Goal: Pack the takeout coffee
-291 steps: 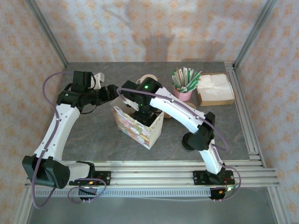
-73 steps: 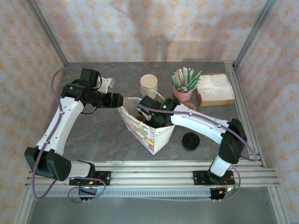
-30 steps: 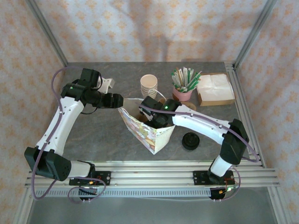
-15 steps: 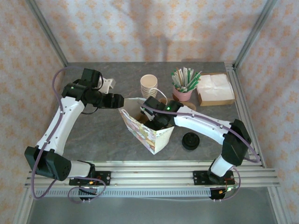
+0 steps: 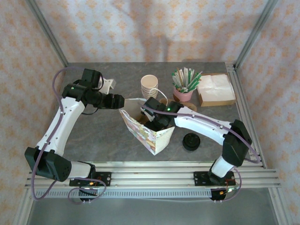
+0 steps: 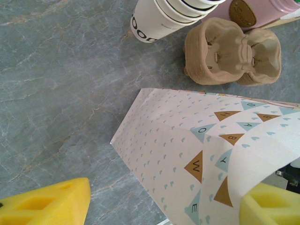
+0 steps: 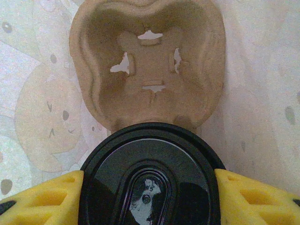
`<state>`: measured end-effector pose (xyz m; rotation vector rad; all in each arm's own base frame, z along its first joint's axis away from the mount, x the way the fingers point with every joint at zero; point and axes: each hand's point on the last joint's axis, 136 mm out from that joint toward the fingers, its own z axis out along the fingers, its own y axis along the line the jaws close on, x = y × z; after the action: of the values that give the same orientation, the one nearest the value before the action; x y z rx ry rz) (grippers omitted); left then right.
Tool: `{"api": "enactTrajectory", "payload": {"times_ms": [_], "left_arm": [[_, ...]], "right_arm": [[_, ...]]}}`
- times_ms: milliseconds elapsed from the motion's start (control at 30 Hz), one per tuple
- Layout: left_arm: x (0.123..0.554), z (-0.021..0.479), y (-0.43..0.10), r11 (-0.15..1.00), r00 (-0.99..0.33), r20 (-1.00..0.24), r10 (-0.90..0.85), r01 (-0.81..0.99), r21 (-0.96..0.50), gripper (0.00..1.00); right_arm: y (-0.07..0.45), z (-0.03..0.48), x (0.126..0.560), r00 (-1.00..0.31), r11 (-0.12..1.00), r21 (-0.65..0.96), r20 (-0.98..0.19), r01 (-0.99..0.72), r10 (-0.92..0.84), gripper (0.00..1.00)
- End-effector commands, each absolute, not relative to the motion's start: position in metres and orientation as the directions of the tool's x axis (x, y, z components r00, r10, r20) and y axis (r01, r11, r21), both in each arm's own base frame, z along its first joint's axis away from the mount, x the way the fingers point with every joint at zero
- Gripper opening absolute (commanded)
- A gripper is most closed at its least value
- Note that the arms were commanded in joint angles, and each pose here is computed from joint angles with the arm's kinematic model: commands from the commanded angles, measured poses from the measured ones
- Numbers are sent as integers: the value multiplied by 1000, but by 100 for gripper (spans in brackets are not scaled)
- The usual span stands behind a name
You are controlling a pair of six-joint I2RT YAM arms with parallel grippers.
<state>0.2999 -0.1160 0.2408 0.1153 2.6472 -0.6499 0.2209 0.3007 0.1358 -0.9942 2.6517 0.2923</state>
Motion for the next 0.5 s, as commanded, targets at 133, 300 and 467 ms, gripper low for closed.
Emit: {"api": "enactTrajectory", "payload": {"times_ms": [133, 300, 467], "left_arm": [[304, 241, -104, 919, -910, -415, -9, 156, -363, 69], [304, 240, -104, 918, -911, -413, -10, 155, -365, 69], [304, 241, -105, 917, -910, -414, -11, 156, -368, 69]], "right_arm": [[241, 74, 181, -745, 745, 3, 6, -667, -667, 39], [239, 72, 178, -745, 745, 4, 14, -667, -667, 39], [247, 89, 187, -752, 753, 4, -51, -658, -657, 40]]}}
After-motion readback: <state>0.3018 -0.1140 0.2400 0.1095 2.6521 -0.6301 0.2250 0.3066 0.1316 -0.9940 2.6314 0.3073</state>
